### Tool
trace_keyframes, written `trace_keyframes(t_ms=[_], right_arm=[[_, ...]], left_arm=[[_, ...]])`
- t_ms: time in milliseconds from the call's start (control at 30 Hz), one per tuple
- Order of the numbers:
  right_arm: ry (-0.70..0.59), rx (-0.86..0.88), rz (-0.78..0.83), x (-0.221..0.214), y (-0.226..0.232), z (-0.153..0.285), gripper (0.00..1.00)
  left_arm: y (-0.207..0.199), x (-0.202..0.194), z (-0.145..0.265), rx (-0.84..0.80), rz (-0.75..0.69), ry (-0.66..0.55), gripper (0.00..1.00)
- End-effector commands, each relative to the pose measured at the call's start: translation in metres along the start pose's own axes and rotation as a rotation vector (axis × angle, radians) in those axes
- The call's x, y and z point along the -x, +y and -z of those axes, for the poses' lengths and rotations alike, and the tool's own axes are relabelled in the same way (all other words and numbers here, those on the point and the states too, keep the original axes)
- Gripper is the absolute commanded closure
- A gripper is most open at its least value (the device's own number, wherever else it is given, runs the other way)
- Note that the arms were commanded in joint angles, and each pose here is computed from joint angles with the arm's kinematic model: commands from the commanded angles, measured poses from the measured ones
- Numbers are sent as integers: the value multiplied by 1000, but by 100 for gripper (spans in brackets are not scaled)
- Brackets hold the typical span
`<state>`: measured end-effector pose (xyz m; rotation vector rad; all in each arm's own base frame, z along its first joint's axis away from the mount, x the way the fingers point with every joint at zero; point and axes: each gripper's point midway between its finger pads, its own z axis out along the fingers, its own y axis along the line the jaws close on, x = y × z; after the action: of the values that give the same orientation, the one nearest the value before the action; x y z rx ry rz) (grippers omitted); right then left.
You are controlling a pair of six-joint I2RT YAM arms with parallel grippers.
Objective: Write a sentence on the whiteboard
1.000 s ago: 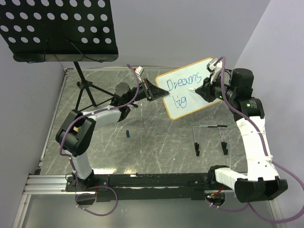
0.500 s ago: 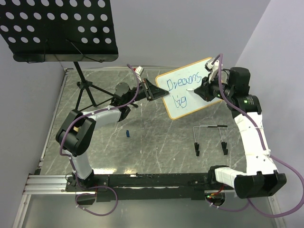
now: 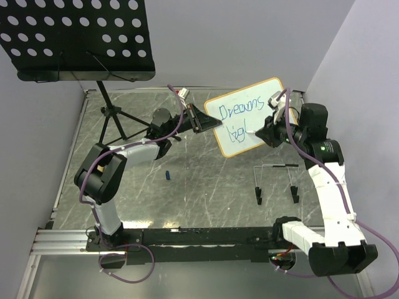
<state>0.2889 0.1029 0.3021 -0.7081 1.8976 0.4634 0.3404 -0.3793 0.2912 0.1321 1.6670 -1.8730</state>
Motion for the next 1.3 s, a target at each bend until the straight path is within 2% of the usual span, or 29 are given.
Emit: trace_keyframes(t_ms=[0, 100, 633, 933, 1267], right_arm=[[12, -7, 23, -12, 8, 11, 100], [20, -4, 24, -14, 9, 13, 100], [-59, -61, 15, 32, -19, -1, 100], [-30, -90, 5, 17, -22, 5, 100], [24, -31, 2, -12, 0, 15, 100]], left_arm=[[-61, 24, -5, -180, -131, -68, 99], [-61, 25, -4, -179, -130, -68, 99], [-64, 23, -3, -187, -133, -63, 99], [-62, 23, -3, -189, -128, -64, 99], [-61, 24, -4, -187, -131, -64, 99]])
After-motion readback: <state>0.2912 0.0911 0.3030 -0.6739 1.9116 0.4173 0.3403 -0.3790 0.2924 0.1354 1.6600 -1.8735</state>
